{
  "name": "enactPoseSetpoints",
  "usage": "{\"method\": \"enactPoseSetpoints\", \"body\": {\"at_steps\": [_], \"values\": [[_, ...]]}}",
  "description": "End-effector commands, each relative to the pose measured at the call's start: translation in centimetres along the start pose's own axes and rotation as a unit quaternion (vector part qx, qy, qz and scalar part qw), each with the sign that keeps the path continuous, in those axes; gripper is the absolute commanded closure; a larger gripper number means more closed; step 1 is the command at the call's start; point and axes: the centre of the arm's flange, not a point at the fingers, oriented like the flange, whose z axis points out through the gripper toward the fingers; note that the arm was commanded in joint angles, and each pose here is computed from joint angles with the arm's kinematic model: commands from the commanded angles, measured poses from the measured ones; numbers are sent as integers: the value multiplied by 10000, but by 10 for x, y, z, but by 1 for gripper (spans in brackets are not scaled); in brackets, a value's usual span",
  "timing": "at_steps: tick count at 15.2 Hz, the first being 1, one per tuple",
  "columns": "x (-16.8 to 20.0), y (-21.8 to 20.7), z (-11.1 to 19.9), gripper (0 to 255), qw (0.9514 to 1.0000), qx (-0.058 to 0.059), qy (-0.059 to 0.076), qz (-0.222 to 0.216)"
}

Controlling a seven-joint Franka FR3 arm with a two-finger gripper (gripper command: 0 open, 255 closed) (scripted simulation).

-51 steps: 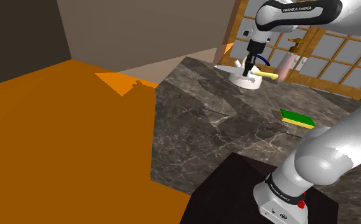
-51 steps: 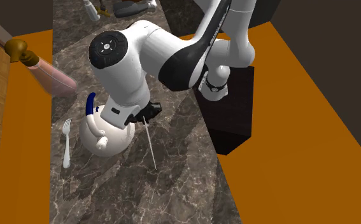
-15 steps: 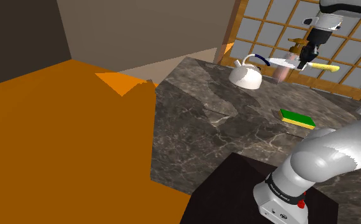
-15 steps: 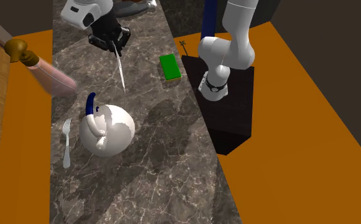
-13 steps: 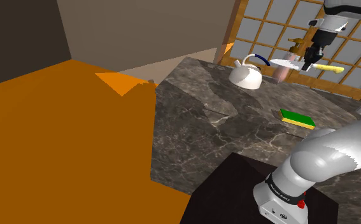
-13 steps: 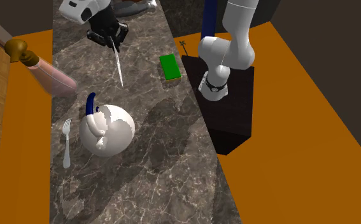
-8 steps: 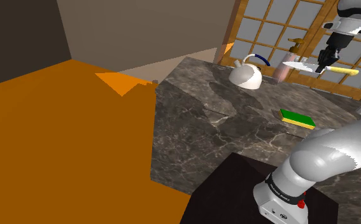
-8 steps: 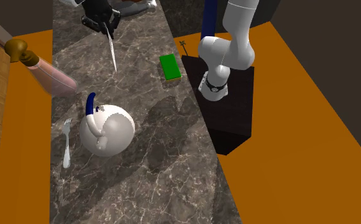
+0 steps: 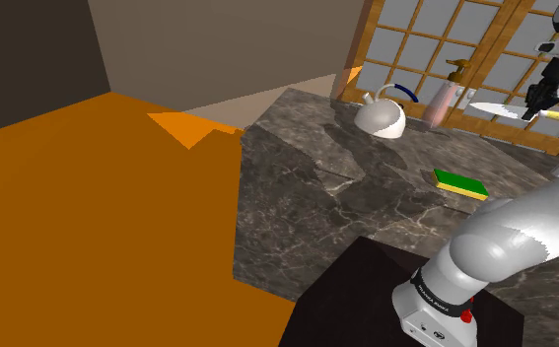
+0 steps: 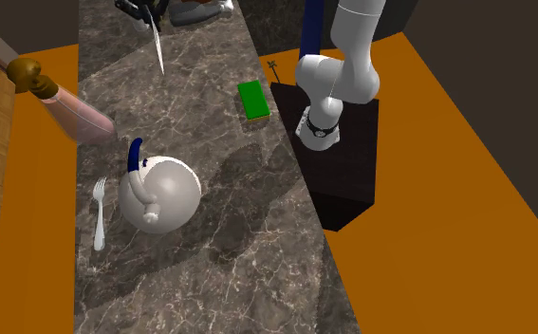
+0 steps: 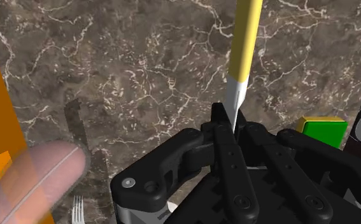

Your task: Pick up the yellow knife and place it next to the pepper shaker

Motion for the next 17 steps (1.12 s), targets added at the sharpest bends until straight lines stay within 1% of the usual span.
{"method": "enactPoseSetpoints", "body": {"at_steps": [1,10,11,17], "values": [[-26,3,1,255,10000,-2,-4,-5],[-144,20,3,255,10000,-2,-3,-5],[-168,23,4,255,10000,-2,-3,-5],[-167,23,36,255,10000,-2,-3,-5]]}}
